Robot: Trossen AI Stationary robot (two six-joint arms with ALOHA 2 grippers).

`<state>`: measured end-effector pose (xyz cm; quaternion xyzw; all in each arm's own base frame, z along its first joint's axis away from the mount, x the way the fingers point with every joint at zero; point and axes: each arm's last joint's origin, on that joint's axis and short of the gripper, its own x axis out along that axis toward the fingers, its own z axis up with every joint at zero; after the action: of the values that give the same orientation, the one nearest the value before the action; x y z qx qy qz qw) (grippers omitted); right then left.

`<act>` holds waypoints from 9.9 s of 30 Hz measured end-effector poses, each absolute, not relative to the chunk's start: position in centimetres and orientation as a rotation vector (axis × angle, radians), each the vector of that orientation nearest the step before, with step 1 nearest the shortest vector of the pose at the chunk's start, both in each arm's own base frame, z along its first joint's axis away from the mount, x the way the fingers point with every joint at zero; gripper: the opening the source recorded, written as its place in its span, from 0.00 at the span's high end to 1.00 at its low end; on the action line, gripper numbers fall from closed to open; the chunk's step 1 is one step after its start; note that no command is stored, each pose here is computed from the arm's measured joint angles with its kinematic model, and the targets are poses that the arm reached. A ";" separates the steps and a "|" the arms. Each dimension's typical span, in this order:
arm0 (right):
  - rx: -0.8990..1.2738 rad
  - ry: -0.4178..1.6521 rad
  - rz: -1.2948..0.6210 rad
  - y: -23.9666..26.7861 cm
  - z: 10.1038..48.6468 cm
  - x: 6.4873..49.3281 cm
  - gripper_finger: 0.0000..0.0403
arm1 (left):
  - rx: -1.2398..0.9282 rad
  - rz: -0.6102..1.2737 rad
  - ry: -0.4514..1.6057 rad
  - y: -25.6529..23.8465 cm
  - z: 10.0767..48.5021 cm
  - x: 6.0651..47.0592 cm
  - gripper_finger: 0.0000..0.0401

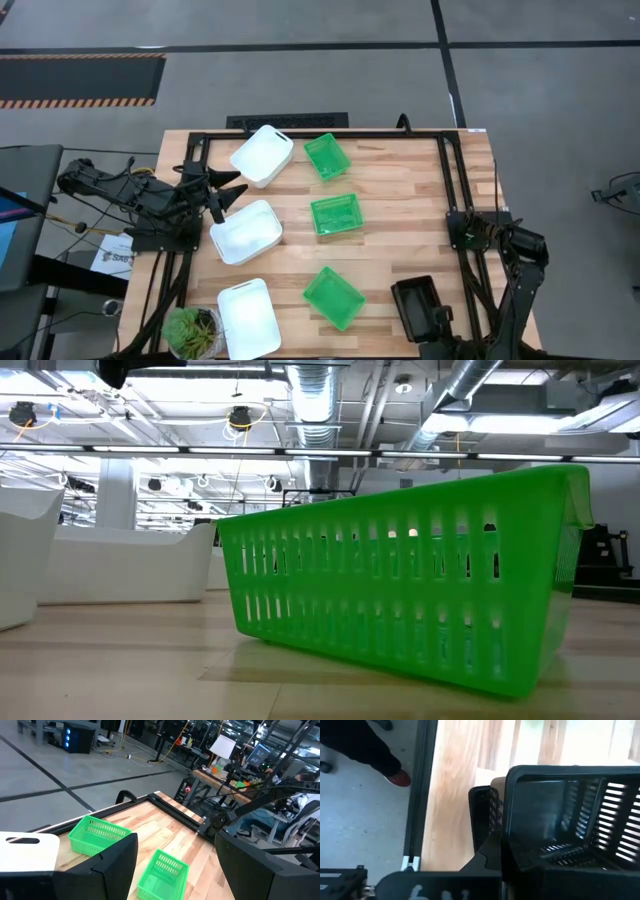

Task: Stack baskets by color
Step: Stack the top black bin on the bottom black bin, then stack the middle green bin on the bottom green bin

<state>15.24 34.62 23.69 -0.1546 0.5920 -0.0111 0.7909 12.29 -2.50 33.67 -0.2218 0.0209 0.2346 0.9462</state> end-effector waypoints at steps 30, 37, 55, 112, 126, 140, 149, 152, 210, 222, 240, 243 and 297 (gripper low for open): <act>-0.351 1.305 -0.028 34.4 23.6 15.1 0.81 | -0.477 0.471 0.016 -2.5 33.9 12.3 0.37; -0.364 1.312 -0.039 34.3 23.7 15.1 0.72 | -0.477 0.471 0.016 -2.5 33.9 12.3 0.37; -0.083 1.209 0.015 33.8 29.4 16.7 0.72 | -0.483 0.468 0.008 -2.5 34.0 12.4 0.37; -0.227 1.304 -0.047 4.3 20.5 38.7 0.61 | -0.306 -0.032 0.061 -2.4 36.6 8.8 0.37; -0.205 1.284 -0.066 2.4 16.8 38.0 0.88 | -0.306 0.049 0.064 -2.2 36.4 8.8 0.37; 0.273 1.272 -0.505 6.5 26.7 37.8 0.99 | -0.353 0.075 0.057 -2.1 36.4 8.8 0.37; 0.655 1.050 -0.449 15.8 32.6 36.4 0.99 | -0.419 0.111 0.046 -2.0 36.4 8.8 0.37; 0.712 0.992 -0.390 18.3 32.7 36.3 0.99 | -0.422 0.120 0.044 -2.0 36.4 8.8 0.37; 0.555 1.097 -0.413 25.5 28.4 39.2 0.99 | -0.384 0.158 0.066 -1.9 36.1 8.7 0.37; 0.549 1.117 -0.440 25.6 26.3 39.4 0.99 | -0.384 0.152 0.066 -1.9 36.1 8.7 0.37; 0.536 1.122 -0.432 25.6 26.0 39.4 0.99 | -0.384 0.153 0.066 -1.9 36.1 8.7 0.37; 0.533 1.128 -0.441 25.4 25.5 39.5 0.99 | -0.384 0.153 0.067 -1.9 36.1 8.7 0.37; 0.543 1.206 -0.431 25.2 22.4 40.8 0.92 | -0.367 0.161 0.102 -1.9 35.8 8.7 0.37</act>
<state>40.76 25.19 22.41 0.2501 0.5557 -0.1986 0.7676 8.70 -1.86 35.76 -0.1821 0.0508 0.0801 0.9787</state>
